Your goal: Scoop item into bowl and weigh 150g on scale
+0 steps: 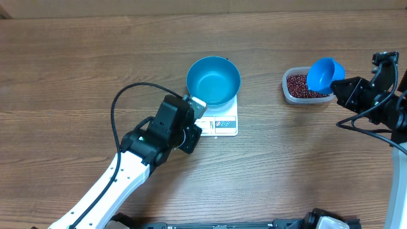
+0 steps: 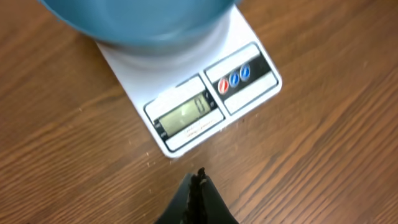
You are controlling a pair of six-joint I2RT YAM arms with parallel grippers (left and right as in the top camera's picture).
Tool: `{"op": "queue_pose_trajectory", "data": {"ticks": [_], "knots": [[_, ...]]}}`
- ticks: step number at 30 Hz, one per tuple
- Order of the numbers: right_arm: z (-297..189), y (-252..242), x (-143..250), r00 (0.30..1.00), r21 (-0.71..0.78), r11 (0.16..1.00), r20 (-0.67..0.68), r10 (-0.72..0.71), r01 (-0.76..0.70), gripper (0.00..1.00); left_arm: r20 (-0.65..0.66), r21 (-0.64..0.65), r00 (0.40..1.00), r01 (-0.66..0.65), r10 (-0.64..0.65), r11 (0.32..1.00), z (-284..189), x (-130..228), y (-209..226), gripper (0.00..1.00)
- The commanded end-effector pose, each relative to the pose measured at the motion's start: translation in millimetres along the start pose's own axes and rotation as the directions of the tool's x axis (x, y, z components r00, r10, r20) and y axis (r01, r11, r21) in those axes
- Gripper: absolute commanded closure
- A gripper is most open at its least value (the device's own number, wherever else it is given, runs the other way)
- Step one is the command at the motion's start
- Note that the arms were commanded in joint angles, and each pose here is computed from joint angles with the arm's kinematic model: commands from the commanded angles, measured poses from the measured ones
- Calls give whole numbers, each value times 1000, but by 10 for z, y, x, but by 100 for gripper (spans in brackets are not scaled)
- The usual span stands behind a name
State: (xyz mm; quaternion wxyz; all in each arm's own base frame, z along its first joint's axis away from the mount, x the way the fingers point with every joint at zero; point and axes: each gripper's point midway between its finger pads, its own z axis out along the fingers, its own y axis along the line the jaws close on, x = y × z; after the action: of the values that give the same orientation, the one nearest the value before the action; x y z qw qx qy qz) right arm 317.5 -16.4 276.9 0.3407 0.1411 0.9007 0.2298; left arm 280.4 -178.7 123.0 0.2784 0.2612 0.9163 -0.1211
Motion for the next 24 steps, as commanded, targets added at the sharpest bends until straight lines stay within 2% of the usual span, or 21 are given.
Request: {"op": "queue_pose_trajectory", "data": {"ticks": [1,4,6,12,20,24], "knots": [[-7,-42,-18,1000,22,1000,10,-2,2,96,6,102,997,-71,71,992,20,40,-30,96],[-7,-47,-19,1000,25,1000,10,-2,2,96,45,216,996,-80,72,973,-43,12,-38,96],[-7,-47,-20,1000,25,1000,11,-3,2,96,50,235,994,-107,97,966,-61,35,-22,96],[-7,-47,-21,1000,25,1000,11,-3,3,96,7,227,992,-123,125,966,-46,160,-9,96],[-7,-47,-21,1000,25,1000,11,-3,3,96,-44,99,998,-44,49,994,-1,221,214,96],[-7,-47,-20,1000,25,1000,11,-3,2,96,-49,97,998,-40,45,995,-1,233,217,96]]}}
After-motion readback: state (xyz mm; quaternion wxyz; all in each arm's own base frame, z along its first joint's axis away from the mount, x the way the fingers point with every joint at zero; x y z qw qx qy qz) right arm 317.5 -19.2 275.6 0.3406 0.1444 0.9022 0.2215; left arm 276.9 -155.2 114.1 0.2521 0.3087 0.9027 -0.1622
